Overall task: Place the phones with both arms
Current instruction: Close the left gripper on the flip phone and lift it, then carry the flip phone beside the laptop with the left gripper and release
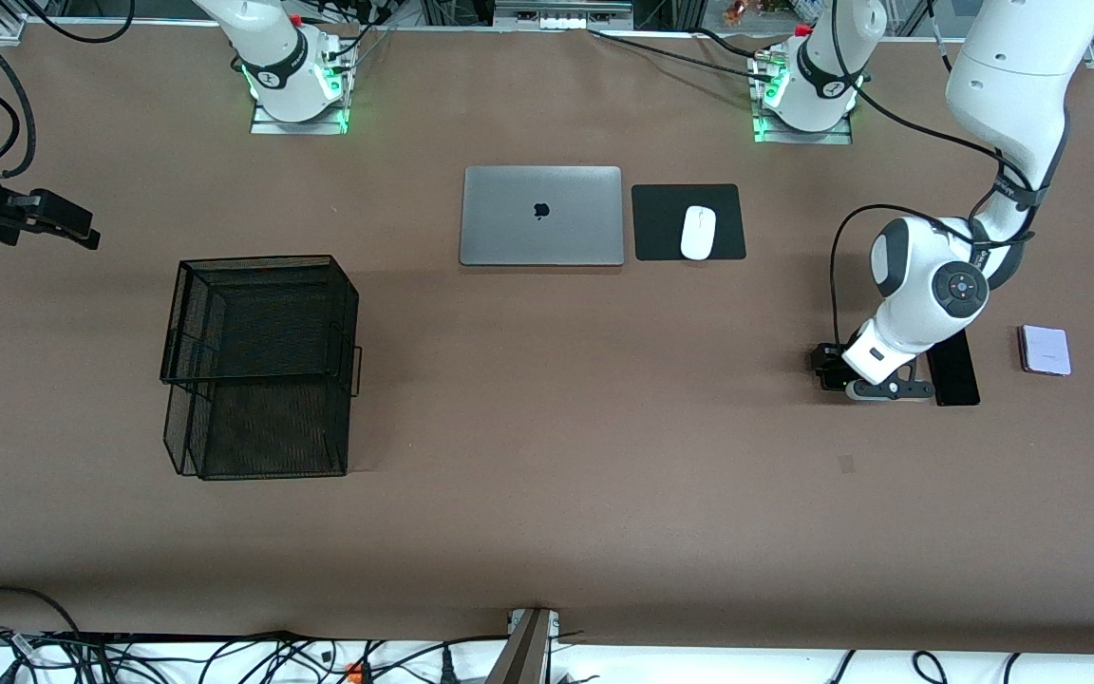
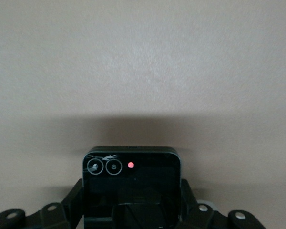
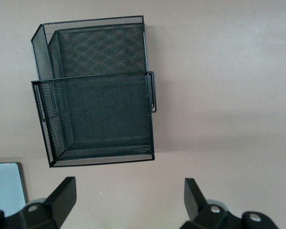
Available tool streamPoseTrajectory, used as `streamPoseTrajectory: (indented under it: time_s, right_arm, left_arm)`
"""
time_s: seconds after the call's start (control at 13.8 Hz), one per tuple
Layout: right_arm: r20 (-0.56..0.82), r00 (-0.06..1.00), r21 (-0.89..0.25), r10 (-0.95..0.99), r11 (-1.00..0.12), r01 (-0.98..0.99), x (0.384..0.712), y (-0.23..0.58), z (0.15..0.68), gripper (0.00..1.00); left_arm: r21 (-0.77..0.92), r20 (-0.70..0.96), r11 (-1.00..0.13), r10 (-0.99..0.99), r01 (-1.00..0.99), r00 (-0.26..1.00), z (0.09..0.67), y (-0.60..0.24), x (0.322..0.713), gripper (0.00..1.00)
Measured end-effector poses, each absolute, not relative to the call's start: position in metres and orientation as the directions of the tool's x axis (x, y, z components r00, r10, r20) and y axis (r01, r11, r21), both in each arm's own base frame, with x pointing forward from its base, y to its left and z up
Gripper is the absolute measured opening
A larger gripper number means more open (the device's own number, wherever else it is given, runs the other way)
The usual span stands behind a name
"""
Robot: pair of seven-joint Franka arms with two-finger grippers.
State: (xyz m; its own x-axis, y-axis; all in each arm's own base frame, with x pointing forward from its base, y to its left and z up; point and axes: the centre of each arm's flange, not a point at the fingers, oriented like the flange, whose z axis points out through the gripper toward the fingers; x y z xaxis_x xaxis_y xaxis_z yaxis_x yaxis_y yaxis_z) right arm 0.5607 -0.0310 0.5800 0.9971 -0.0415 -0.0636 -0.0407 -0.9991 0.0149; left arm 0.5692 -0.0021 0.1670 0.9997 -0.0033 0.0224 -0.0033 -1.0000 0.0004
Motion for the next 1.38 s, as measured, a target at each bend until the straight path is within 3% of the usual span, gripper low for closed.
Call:
streamPoseTrajectory:
  time_s: [0.22,0.36,0.51,0.73,1.09,1.38]
  right_arm:
    - [-0.064,0.997,0.015,-0.042,-0.999,-0.041,0.561,-0.031,0.580,1.00]
    - [-0.064,0.997,0.015,-0.042,-0.999,-0.041,0.561,-0.031,0.580,1.00]
    - [-0.063,0.997,0.015,-0.042,-0.999,-0.041,0.561,-0.031,0.580,1.00]
    - [-0.063,0.997,0.015,-0.042,-0.999,-0.041,0.561,-0.031,0.580,1.00]
    - [-0.063,0.997,0.015,-0.042,-0.999,-0.041,0.561,-0.031,0.580,1.00]
    - [-0.063,0.997,0.015,-0.041,-0.999,-0.041,0.561,-0.031,0.580,1.00]
  left_arm:
    - [0.013,-0.048,-0.999,-0.052,-0.051,0.997,0.196,-0.029,0.586,0.80]
    - [0.036,-0.119,-0.992,-0.123,-0.119,0.985,0.253,-0.075,0.610,0.80]
    - [0.074,-0.092,-0.981,-0.186,-0.179,0.978,0.308,-0.134,0.627,0.80]
    - [0.135,-0.046,-0.970,-0.212,-0.204,0.976,0.339,-0.259,0.616,0.80]
    - [0.238,0.026,-0.963,-0.123,-0.125,0.992,0.284,-0.457,0.572,0.80]
    - [0.337,0.064,-0.942,0.006,-0.016,0.998,0.200,-0.516,0.542,0.80]
